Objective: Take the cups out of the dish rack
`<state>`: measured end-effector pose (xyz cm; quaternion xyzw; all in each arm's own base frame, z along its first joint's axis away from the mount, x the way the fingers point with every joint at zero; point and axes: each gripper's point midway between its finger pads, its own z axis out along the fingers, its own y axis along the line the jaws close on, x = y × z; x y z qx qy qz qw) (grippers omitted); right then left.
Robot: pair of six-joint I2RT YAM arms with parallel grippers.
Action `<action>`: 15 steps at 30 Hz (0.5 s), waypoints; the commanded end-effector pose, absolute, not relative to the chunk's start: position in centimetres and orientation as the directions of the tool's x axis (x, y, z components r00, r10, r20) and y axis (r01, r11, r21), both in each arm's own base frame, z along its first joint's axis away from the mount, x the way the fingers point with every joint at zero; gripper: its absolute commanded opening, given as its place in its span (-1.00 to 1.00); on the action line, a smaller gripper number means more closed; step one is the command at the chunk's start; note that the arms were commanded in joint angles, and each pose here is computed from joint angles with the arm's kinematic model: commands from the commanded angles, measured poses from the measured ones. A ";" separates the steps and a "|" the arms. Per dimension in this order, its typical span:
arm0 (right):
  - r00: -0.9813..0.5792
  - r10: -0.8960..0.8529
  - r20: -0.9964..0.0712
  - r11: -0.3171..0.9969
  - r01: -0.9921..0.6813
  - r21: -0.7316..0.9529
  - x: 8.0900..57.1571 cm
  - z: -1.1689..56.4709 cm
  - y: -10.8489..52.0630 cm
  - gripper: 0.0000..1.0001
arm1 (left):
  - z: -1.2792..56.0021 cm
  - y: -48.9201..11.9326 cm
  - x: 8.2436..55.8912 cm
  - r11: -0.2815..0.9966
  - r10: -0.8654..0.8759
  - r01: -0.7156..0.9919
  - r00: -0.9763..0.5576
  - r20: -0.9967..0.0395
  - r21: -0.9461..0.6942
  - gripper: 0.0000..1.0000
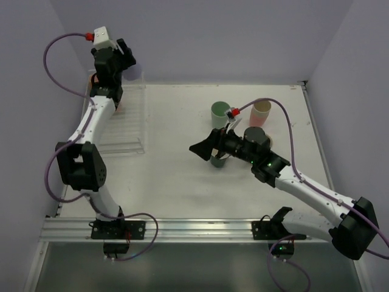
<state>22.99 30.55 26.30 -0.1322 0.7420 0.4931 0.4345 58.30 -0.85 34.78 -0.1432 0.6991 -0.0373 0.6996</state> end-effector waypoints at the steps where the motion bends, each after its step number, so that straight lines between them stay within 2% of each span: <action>1: -0.579 0.363 -0.730 0.317 -0.660 0.681 23.0 33.1 32.3 0.89 | 41.2 -5.0 52.3 0.894 -0.447 0.087 0.122 -0.886 -0.439 -0.55; 2: -0.564 0.402 -0.721 0.281 -0.674 0.684 23.1 34.5 32.5 0.89 | 41.5 -5.9 51.0 0.857 -0.513 0.124 0.107 -0.852 -0.501 -0.56; 3: -0.574 0.427 -0.699 0.261 -0.662 0.702 23.3 34.9 32.6 0.89 | 38.5 -7.3 49.6 0.831 -0.544 0.153 0.022 -0.839 -0.535 -0.56; 4: -0.564 0.449 -0.693 0.247 -0.667 0.703 23.7 35.4 32.8 0.89 | 41.3 -8.6 46.7 0.790 -0.589 0.247 0.052 -0.807 -0.561 -0.56; 5: -0.562 0.464 -0.684 0.246 -0.660 0.710 24.0 35.6 32.9 0.89 | 41.7 -10.3 44.6 0.718 -0.650 0.328 0.001 -0.760 -0.614 -0.56; 6: -0.563 0.489 -0.666 0.247 -0.644 0.724 24.5 35.8 32.8 0.89 | 38.9 -11.1 43.1 0.686 -0.670 0.330 -0.061 -0.739 -0.649 -0.56; 7: -0.552 0.510 -0.660 0.230 -0.652 0.723 24.7 36.3 33.0 0.89 | 41.7 -12.0 39.9 0.637 -0.700 0.421 -0.032 -0.713 -0.645 -0.56; 9: -0.561 0.527 -0.638 0.204 -0.646 0.736 24.7 36.3 33.1 0.88 | 40.0 -13.5 37.0 0.552 -0.733 0.461 -0.127 -0.668 -0.694 -0.56; 11: -0.550 0.545 -0.633 0.173 -0.665 0.727 24.7 36.9 33.3 0.88 | 41.8 -14.0 33.3 0.472 -0.770 0.529 -0.142 -0.622 -0.705 -0.58; 12: -0.551 0.543 -0.633 0.170 -0.666 0.726 24.8 36.9 33.4 0.88 | 40.0 -14.3 32.4 0.448 -0.772 0.525 -0.181 -0.610 -0.724 -0.60; 13: -0.562 0.519 -0.643 0.145 -0.684 0.715 24.2 37.0 33.8 0.88 | 41.6 -14.4 30.1 0.413 -0.785 0.580 -0.162 -0.597 -0.702 -0.63; 15: -0.572 0.478 -0.666 0.121 -0.708 0.696 23.9 37.0 34.7 0.88 | 40.8 -14.7 28.4 0.383 -0.791 0.594 -0.185 -0.583 -0.708 -0.63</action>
